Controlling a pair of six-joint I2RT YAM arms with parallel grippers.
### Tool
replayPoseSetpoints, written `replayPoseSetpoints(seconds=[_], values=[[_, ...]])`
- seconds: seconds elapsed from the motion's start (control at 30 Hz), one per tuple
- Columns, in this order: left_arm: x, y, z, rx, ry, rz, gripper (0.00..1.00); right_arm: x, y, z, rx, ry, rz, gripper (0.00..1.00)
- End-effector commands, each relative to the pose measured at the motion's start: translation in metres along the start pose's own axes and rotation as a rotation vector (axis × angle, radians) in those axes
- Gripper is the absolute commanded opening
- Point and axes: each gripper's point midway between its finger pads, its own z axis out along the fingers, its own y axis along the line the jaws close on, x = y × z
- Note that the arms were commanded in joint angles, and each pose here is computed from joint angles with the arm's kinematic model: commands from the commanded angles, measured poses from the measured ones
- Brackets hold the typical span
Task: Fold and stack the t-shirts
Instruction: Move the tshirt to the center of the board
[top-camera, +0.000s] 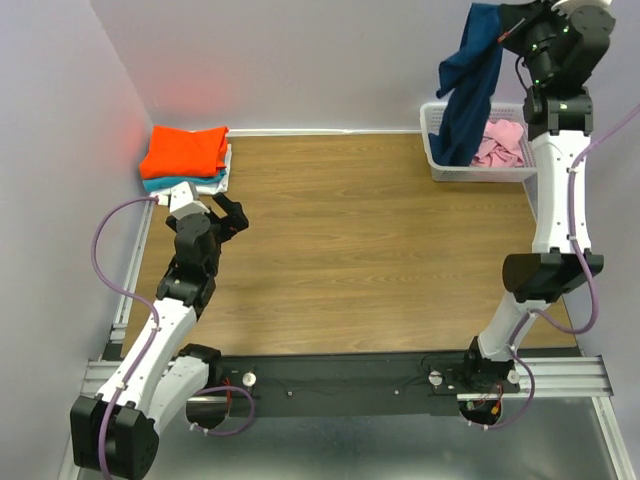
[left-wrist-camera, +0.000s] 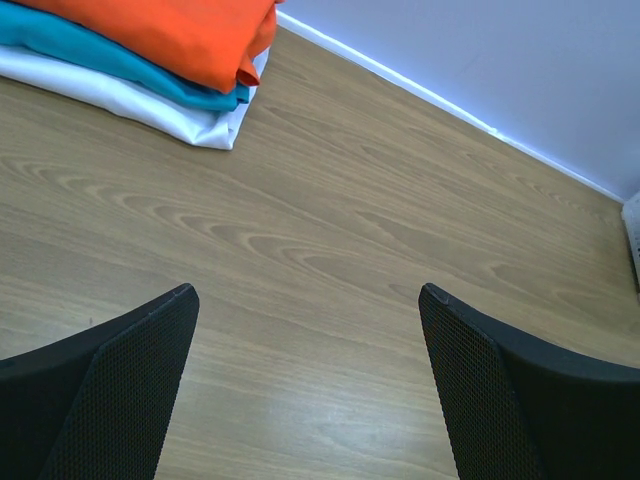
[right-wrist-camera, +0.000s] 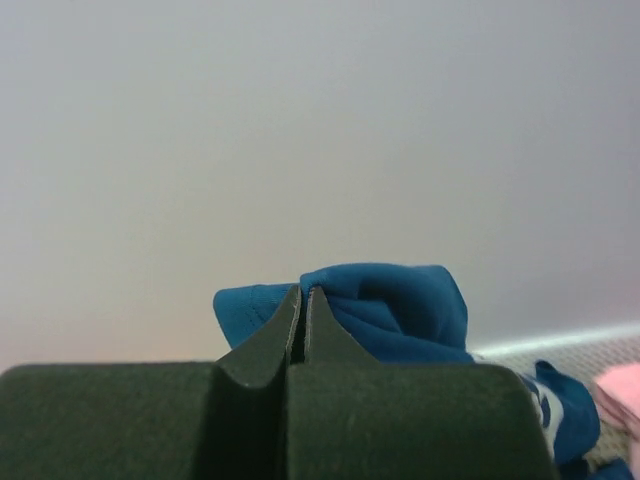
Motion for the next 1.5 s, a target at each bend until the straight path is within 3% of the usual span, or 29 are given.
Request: replayPoseSetpoints(seconds=[0.0,0.3,0.47,0.77,0.83,0.87,0.93,0.97,1.07,1.1,1.17,1.23,1.33,1.47], values=[[-0.009,-0.008,-0.004,0.044,-0.024,-0.012,0.98,-0.033,0.064,-0.032,-0.242,-0.008,0.031,0.01],[-0.012,-0.016,-0.015,0.097,-0.028,-0.037,0.98,-0.039,0.203,-0.115,-0.657,0.074,0.092,0.01],[-0.009,-0.021,-0.021,0.135,-0.011,-0.061,0.98,-0.04,0.257,-0.155,-0.849,0.137,0.173,0.01],[0.001,-0.02,-0.027,0.14,0.024,-0.119,0.98,-0.007,0.287,-0.177,-0.936,0.245,0.216,0.01],[0.005,-0.019,-0.026,0.132,0.034,-0.129,0.98,0.0,0.278,-0.184,-0.903,0.256,0.194,0.01],[0.012,-0.014,-0.025,0.111,0.06,-0.13,0.98,0.043,0.257,-0.17,-0.801,0.333,0.203,0.01],[0.018,-0.011,-0.023,0.088,0.078,-0.129,0.98,0.051,0.234,-0.18,-0.708,0.322,0.179,0.01],[0.021,-0.008,-0.022,0.07,0.089,-0.132,0.98,0.107,0.197,-0.167,-0.544,0.402,0.181,0.01],[0.031,-0.005,-0.017,0.048,0.125,-0.132,0.98,0.149,0.134,-0.171,-0.285,0.405,0.156,0.01],[0.034,-0.003,-0.017,0.038,0.139,-0.133,0.98,0.199,0.102,-0.18,-0.189,0.491,0.138,0.01],[0.045,0.002,-0.015,0.014,0.171,-0.135,0.98,0.227,0.065,-0.19,-0.068,0.51,0.084,0.01],[0.059,0.01,-0.013,-0.029,0.214,-0.146,0.98,0.283,0.02,-0.212,0.055,0.606,0.043,0.01],[0.08,0.019,-0.012,-0.068,0.277,-0.142,0.98,0.323,-0.029,-0.231,0.219,0.658,-0.019,0.04],[0.115,0.034,-0.015,-0.12,0.381,-0.129,0.98,0.344,-0.063,-0.24,0.345,0.674,-0.085,0.15]])
